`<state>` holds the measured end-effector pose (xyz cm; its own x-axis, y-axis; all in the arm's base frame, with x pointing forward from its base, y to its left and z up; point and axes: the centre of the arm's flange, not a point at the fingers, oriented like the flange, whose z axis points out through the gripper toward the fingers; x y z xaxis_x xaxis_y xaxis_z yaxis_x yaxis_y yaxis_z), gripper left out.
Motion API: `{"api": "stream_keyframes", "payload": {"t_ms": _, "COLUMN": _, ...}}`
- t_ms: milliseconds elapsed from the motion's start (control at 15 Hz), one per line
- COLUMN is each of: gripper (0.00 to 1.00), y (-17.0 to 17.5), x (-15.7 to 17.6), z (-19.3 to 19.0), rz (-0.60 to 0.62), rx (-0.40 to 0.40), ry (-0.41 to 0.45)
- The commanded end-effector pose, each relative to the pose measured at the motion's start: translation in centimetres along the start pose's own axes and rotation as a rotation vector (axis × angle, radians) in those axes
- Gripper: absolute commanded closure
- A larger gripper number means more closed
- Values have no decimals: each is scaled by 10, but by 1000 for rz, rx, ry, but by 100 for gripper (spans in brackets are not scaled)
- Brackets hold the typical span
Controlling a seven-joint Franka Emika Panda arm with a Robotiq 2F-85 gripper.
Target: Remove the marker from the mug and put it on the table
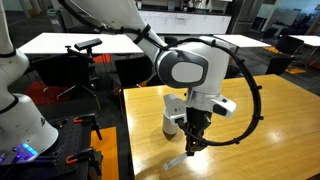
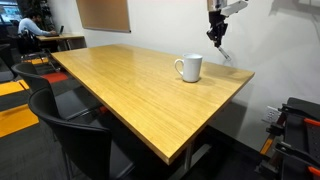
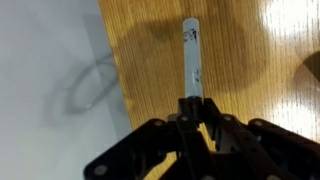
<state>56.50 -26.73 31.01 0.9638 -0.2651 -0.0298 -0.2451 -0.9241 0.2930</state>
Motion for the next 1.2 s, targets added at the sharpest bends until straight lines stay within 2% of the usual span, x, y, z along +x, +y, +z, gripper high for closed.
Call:
{"api": "stream_keyframes", "payload": {"t_ms": 0, "gripper": 95, "y": 8, "x": 16, "z": 2, "rz": -103, "rx": 23, "ry": -22}}
{"api": "stream_keyframes", "payload": {"t_ms": 333, "gripper": 95, "y": 6, "x": 23, "z": 11, "rz": -218, "rx": 53, "ry": -32}}
{"api": "stream_keyframes", "payload": {"t_ms": 733, "gripper": 95, "y": 3, "x": 23, "z": 11, "rz": -445, "rx": -11, "ry": -9}}
{"api": "stream_keyframes", "payload": {"t_ms": 1133, "gripper": 95, "y": -9, "x": 27, "z": 8, "rz": -679, "rx": -19, "ry": 15}}
